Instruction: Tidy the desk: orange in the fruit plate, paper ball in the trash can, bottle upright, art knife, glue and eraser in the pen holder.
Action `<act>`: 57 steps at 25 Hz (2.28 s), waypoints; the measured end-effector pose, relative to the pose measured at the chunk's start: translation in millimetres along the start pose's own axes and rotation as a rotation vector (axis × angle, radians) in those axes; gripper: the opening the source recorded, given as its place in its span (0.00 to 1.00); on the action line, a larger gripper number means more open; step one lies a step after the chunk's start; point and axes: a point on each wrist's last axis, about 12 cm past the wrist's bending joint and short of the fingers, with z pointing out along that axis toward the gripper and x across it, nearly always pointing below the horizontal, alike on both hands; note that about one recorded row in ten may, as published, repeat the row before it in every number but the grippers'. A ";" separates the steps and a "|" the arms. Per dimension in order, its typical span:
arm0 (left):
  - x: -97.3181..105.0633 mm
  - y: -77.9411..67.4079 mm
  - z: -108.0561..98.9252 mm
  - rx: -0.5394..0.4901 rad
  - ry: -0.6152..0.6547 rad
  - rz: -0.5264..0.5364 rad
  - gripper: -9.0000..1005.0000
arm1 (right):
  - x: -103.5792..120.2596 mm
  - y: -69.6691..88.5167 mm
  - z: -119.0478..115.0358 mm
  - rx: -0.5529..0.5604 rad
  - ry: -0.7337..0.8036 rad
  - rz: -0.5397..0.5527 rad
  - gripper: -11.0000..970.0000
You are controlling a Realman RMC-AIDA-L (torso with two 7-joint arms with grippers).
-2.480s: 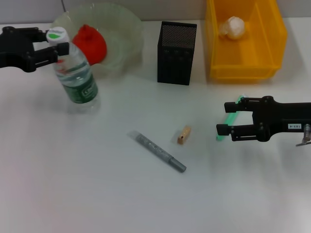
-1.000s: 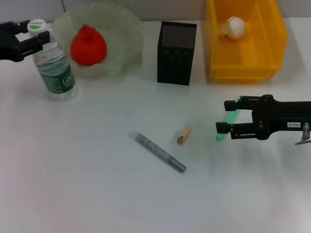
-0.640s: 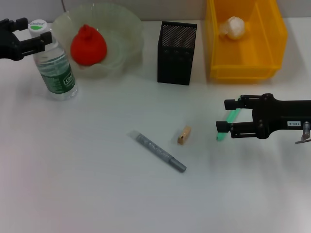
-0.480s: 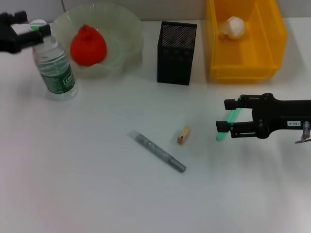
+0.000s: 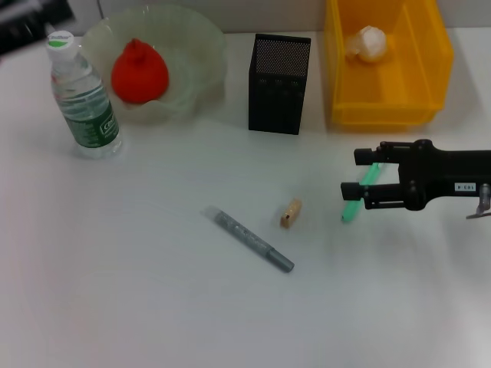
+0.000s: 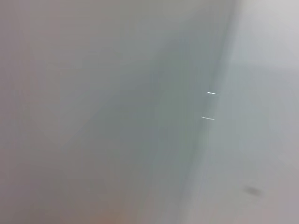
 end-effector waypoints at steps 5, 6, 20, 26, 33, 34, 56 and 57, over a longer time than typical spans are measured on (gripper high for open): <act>35.7 -25.7 25.9 0.208 0.131 -0.053 0.81 | -15.7 -5.2 0.0 -0.008 0.000 0.035 0.80; 44.2 -29.4 30.0 0.227 0.146 -0.054 0.81 | -20.3 -6.5 -0.2 -0.014 0.012 0.047 0.80; 122.6 -48.4 59.7 0.182 0.340 0.015 0.81 | -111.1 -28.9 4.7 0.023 0.379 0.155 0.80; 125.8 -47.5 63.3 0.175 0.353 0.009 0.81 | -132.3 -28.6 19.4 0.101 0.549 0.241 0.80; 125.1 -45.2 65.9 0.167 0.359 0.017 0.81 | -142.4 -24.8 39.8 0.250 0.750 0.373 0.80; 125.3 -44.9 65.8 0.164 0.360 0.017 0.81 | -142.7 -24.9 45.6 0.285 0.775 0.400 0.80; 126.7 -45.6 65.9 0.150 0.347 0.010 0.81 | -123.2 -20.0 103.8 0.524 0.884 0.422 0.79; 126.8 -45.7 65.7 0.150 0.346 0.009 0.81 | -123.2 -20.0 103.8 0.524 0.884 0.422 0.79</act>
